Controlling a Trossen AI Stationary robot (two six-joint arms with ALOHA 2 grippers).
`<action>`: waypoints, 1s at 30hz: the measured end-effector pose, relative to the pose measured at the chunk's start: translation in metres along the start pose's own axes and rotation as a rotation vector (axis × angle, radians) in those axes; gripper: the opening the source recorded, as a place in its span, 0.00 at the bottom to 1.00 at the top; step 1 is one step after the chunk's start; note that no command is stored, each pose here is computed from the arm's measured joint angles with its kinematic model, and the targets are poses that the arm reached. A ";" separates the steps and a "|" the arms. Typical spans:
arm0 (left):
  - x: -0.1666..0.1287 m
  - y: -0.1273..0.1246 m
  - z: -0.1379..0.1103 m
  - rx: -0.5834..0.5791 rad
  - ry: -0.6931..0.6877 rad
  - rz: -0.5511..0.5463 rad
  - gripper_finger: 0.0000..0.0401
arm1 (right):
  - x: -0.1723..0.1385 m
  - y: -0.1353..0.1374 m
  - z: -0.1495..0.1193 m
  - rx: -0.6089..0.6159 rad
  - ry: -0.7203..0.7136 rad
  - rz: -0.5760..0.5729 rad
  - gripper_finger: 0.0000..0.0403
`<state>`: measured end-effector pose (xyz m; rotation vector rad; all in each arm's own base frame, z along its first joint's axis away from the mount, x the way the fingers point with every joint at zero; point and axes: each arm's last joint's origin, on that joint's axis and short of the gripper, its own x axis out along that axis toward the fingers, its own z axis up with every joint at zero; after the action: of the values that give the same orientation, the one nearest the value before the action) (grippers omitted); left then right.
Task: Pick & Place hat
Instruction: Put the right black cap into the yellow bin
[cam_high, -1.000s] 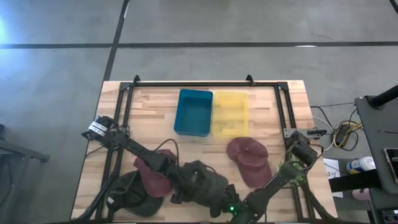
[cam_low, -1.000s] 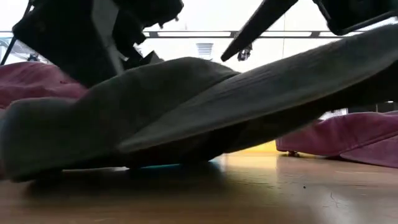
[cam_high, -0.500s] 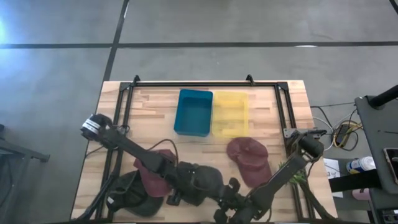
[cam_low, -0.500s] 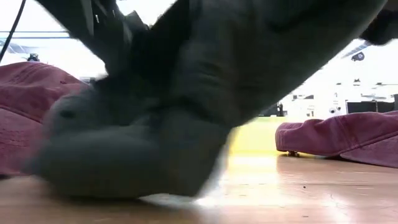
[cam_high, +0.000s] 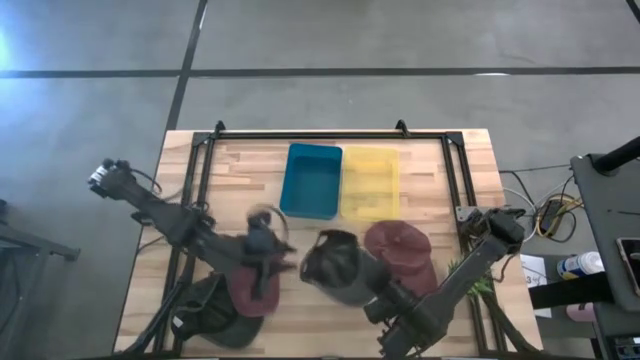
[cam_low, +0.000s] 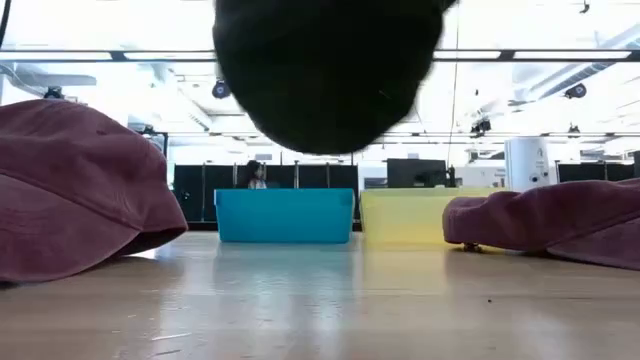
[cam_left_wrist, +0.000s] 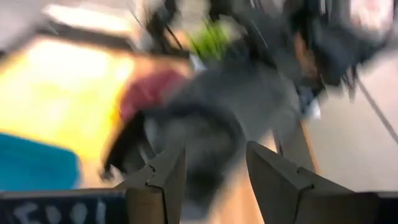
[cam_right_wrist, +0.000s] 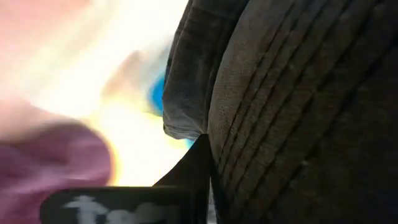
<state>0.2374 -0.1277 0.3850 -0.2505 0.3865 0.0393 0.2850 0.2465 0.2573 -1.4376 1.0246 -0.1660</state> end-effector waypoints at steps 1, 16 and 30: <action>-0.004 0.002 0.005 -0.007 -0.037 0.009 0.40 | 0.000 0.001 0.004 -0.069 -0.003 -0.035 0.05; 0.098 -0.012 -0.039 0.046 0.270 -0.289 0.40 | -0.011 -0.016 0.030 -0.296 -0.119 -0.111 0.05; 0.168 -0.018 -0.103 0.085 0.444 -0.261 0.40 | -0.004 -0.012 0.040 -0.262 -0.107 -0.151 0.06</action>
<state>0.3569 -0.1727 0.2339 -0.2230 0.7918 -0.2935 0.3148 0.2759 0.2619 -1.7446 0.8730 -0.0645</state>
